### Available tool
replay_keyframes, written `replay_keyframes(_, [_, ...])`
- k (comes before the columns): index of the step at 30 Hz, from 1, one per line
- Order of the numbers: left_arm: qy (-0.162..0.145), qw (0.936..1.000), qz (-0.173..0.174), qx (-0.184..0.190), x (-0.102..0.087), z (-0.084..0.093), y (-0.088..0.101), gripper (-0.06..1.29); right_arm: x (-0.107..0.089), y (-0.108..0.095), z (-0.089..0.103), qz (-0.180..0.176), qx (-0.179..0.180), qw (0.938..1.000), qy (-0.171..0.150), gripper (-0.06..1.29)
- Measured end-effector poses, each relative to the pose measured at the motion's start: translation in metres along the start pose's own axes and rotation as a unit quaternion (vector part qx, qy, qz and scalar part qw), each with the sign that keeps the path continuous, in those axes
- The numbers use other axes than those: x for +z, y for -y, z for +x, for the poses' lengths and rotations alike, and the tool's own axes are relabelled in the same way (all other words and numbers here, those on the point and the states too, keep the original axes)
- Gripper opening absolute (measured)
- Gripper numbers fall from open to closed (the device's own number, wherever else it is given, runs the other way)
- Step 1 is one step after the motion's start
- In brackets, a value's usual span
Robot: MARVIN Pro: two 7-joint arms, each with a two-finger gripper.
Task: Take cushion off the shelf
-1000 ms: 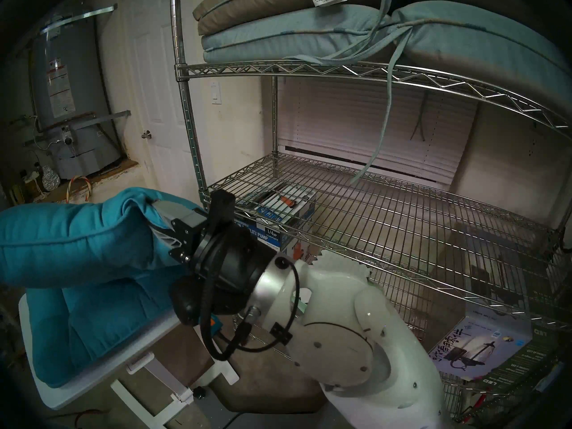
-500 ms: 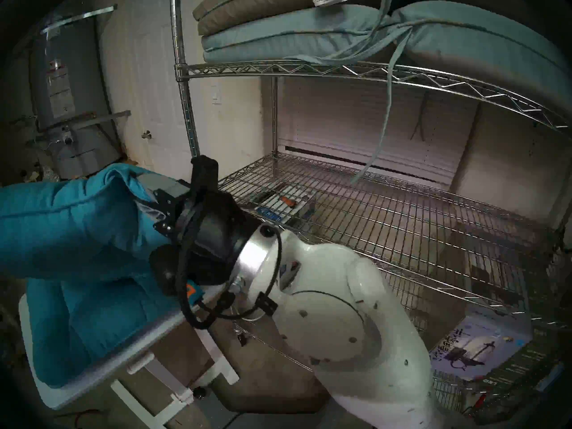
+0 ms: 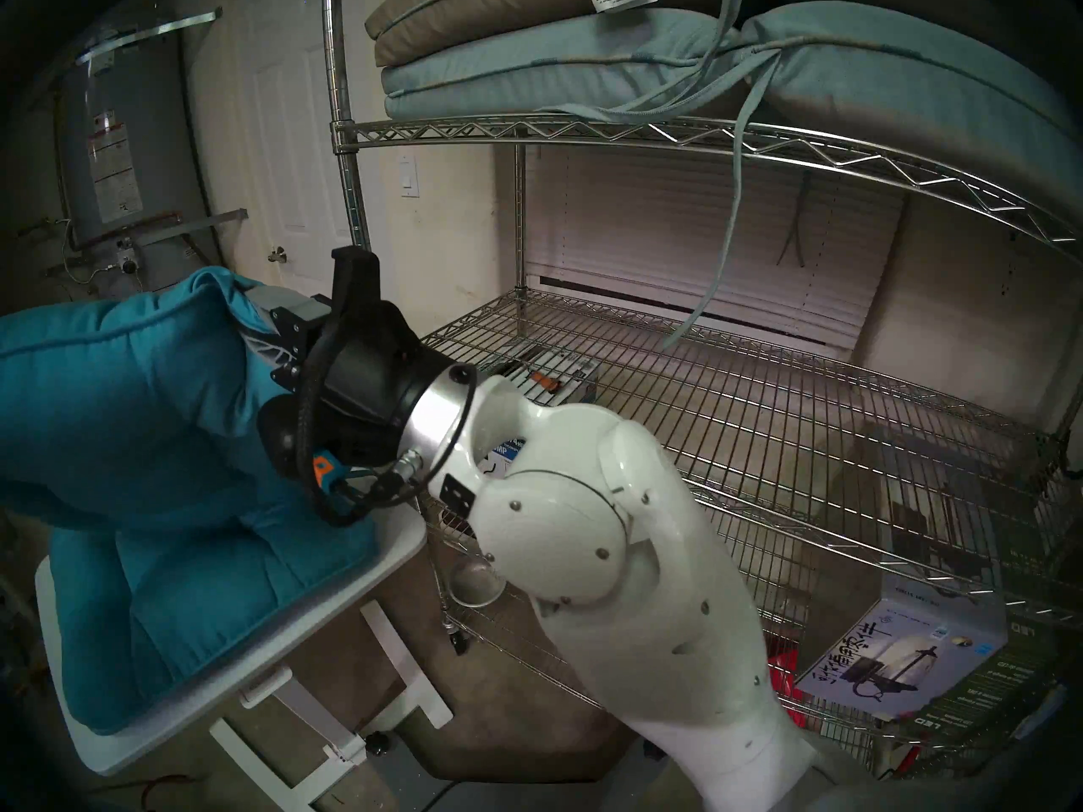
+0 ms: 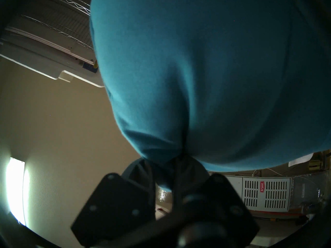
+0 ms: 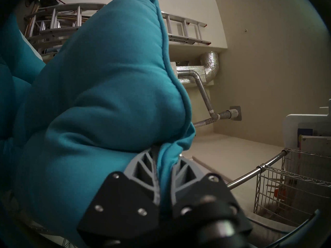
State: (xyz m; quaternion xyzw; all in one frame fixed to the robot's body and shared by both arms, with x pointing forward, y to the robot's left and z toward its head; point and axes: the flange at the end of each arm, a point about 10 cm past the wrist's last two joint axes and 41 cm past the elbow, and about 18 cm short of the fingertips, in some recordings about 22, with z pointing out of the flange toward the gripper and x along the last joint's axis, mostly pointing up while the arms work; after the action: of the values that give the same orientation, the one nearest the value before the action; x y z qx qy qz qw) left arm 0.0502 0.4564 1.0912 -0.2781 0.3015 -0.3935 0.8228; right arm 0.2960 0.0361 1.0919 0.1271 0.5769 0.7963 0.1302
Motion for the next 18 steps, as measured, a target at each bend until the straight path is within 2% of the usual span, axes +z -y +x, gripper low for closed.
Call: replay_keyframes(18, [0.030, 0.9992, -0.015, 0.020, 0.027, -0.020, -0.026, 0.14, 0.060, -0.011, -0.008, -0.011, -0.023, 0.9995, -0.016, 0.05])
